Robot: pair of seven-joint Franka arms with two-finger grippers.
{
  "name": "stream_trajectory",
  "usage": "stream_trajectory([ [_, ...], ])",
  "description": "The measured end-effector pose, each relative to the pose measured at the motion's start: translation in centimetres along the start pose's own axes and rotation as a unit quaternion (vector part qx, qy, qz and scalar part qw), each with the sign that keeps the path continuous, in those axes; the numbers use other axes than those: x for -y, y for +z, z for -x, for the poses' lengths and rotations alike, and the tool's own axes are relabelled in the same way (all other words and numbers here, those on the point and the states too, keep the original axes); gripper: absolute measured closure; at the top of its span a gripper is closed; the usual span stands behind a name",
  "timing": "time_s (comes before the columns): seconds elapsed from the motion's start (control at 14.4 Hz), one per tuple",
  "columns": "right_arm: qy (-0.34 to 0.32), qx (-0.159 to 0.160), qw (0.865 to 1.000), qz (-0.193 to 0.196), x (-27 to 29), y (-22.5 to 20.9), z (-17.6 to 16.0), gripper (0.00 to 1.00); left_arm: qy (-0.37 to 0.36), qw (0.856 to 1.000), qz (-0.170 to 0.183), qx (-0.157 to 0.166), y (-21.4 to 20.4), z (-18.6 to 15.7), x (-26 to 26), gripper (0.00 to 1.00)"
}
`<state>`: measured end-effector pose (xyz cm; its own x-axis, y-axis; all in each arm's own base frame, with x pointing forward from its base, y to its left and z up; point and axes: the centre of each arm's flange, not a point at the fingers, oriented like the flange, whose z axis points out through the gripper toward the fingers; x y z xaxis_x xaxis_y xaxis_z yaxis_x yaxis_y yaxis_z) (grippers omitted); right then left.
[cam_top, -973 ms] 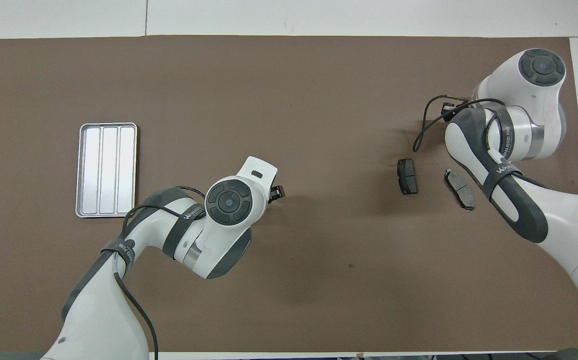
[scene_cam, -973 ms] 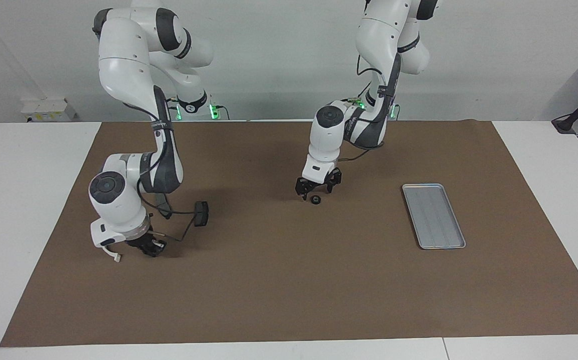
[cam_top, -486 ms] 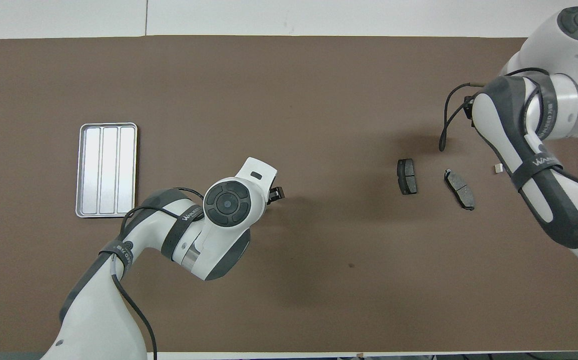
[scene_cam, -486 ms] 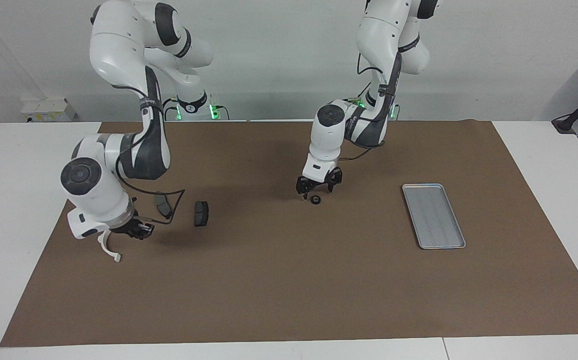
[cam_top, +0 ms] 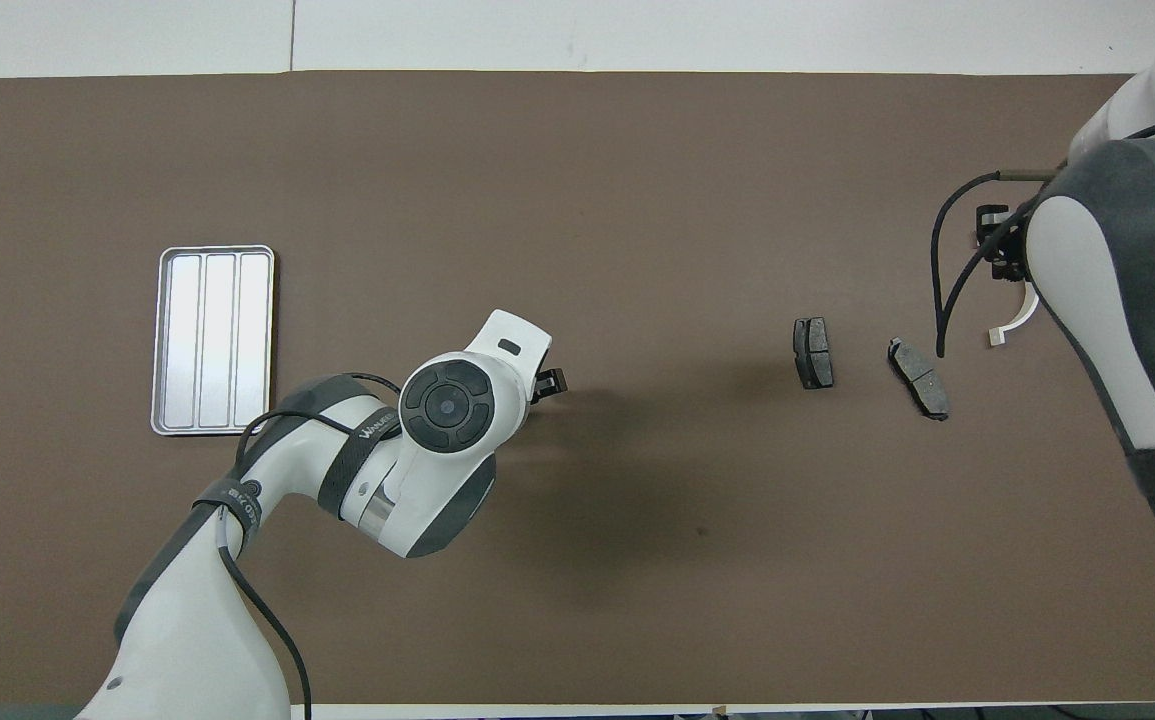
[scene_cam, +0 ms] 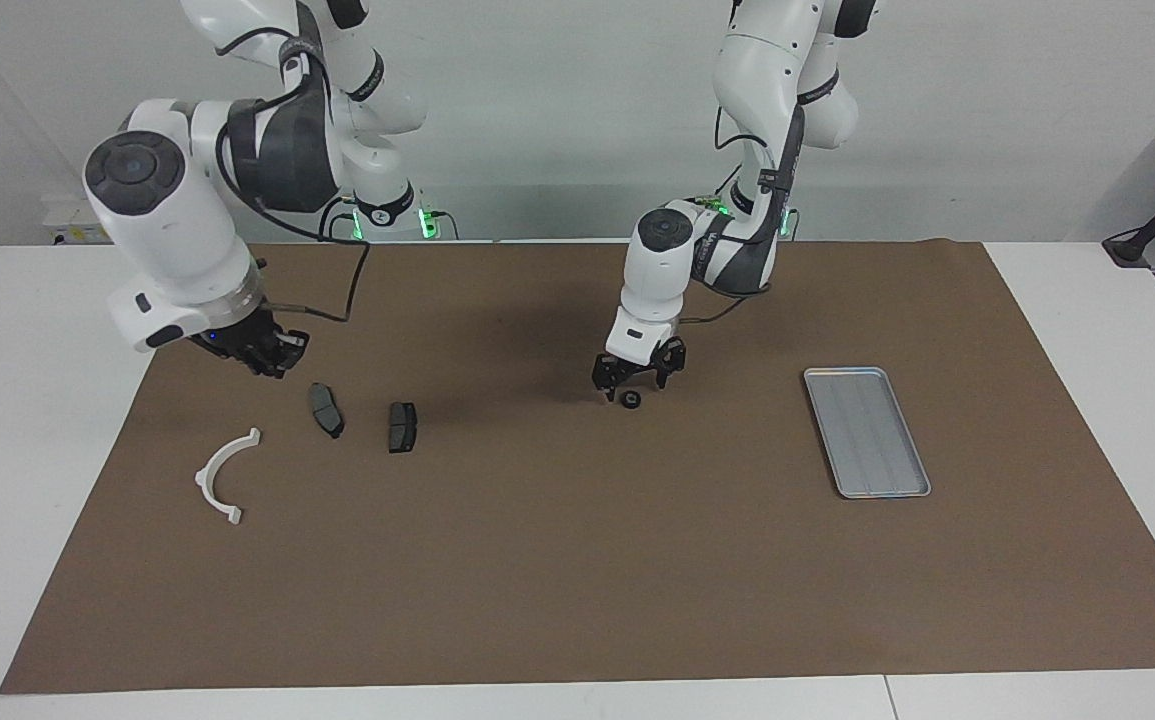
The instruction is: Pick bearing gear from pile to tray
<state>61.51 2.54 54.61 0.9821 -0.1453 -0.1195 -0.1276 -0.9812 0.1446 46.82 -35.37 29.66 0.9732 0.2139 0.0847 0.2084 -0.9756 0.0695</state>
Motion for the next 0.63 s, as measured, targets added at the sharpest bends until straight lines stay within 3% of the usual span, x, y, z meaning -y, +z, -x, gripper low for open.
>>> stream_trajectory([
  [0.21,-0.006,0.0,1.0,-0.003,2.1,-3.6,3.5,0.75,0.002,1.0,0.004,-0.004,0.1,-0.3,0.2,0.0],
  [0.49,0.003,0.004,1.0,-0.011,3.4,-4.9,5.2,0.75,-0.002,1.0,0.009,-0.01,0.4,-1.0,0.9,0.04],
  [0.56,0.005,0.006,1.0,-0.011,3.5,-4.9,5.3,0.75,-0.002,1.0,0.01,-0.011,0.5,-1.1,0.9,0.11],
  [0.63,0.005,0.006,1.0,-0.011,3.6,-4.9,5.3,0.75,-0.002,1.0,0.01,-0.01,0.5,-1.1,0.9,0.26],
])
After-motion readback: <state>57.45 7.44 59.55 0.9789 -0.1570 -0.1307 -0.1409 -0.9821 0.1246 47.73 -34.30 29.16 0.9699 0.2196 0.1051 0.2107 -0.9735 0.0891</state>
